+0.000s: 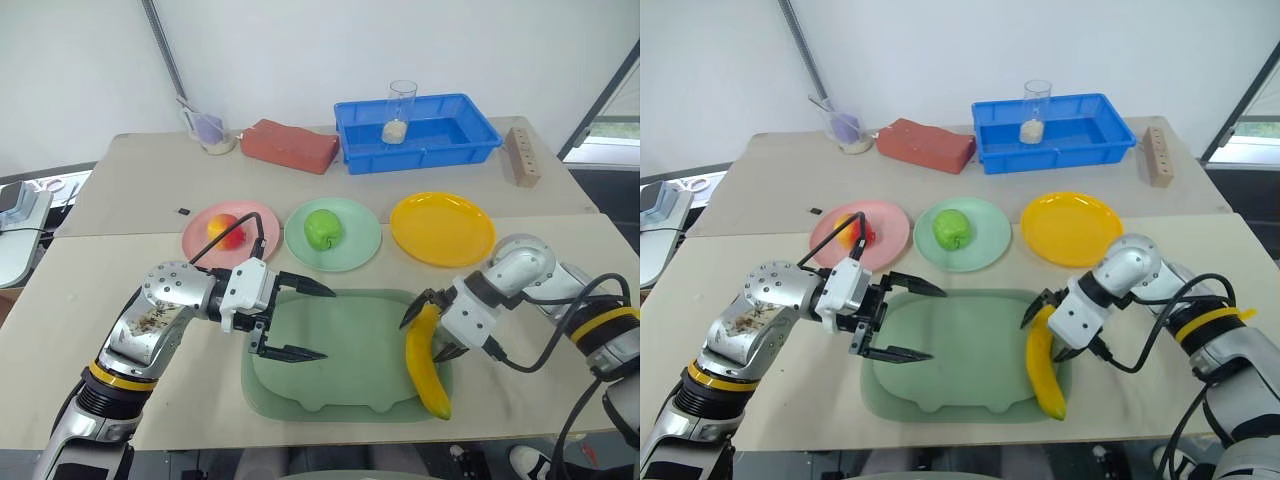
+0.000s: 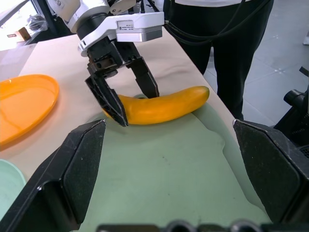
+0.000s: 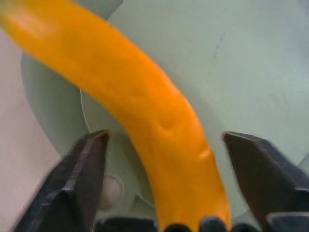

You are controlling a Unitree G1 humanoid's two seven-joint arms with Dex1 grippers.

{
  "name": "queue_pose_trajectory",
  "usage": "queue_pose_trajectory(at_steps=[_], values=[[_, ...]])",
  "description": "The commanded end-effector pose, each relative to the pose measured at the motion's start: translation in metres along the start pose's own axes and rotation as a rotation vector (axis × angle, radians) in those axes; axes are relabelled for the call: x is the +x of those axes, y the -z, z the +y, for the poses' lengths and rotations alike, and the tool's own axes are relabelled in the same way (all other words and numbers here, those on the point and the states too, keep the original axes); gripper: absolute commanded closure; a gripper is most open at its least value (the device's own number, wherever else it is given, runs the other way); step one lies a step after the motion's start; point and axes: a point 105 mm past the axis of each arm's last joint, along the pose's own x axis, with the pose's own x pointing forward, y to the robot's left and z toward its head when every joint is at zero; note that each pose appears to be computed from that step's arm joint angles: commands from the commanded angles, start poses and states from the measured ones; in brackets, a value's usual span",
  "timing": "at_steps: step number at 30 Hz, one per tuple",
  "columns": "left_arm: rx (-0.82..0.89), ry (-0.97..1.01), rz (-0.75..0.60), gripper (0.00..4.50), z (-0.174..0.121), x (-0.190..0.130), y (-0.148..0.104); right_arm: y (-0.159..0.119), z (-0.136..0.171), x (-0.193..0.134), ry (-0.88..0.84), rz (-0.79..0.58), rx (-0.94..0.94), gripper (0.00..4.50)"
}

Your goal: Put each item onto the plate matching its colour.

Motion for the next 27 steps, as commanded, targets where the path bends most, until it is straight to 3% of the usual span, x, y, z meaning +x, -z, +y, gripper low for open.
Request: queue_pose_trajectory(at_steps=[1,5,11,16,19,22,27], values=[[0.043,0.000,-0.001,0.00,0.002,0.001,-0.008,-0.007,0.003,-0.007,-0.033,-0.010,-0.008,1.89],[0.048,0.008,-0.007,0.00,0.003,0.002,-0.009,-0.011,0.005,-0.009,-0.026,-0.024,-0.009,3.18],[0.050,0.007,-0.015,0.00,0.007,0.005,-0.008,-0.026,0.002,-0.020,0.018,-0.068,-0.020,3.22],[0.052,-0.059,-0.024,0.00,0.022,0.004,-0.008,-0.038,-0.017,-0.048,0.240,-0.115,0.053,3.22],[0.026,-0.176,-0.058,0.00,0.048,0.003,-0.012,-0.026,-0.030,-0.069,0.467,-0.132,0.294,3.22],[0.006,-0.310,-0.086,0.00,0.075,-0.001,-0.012,0.001,-0.051,-0.096,0.781,-0.223,0.663,3.22],[-0.039,-0.462,-0.174,0.00,0.106,0.003,-0.022,0.064,-0.070,-0.132,1.117,-0.082,0.973,3.22]])
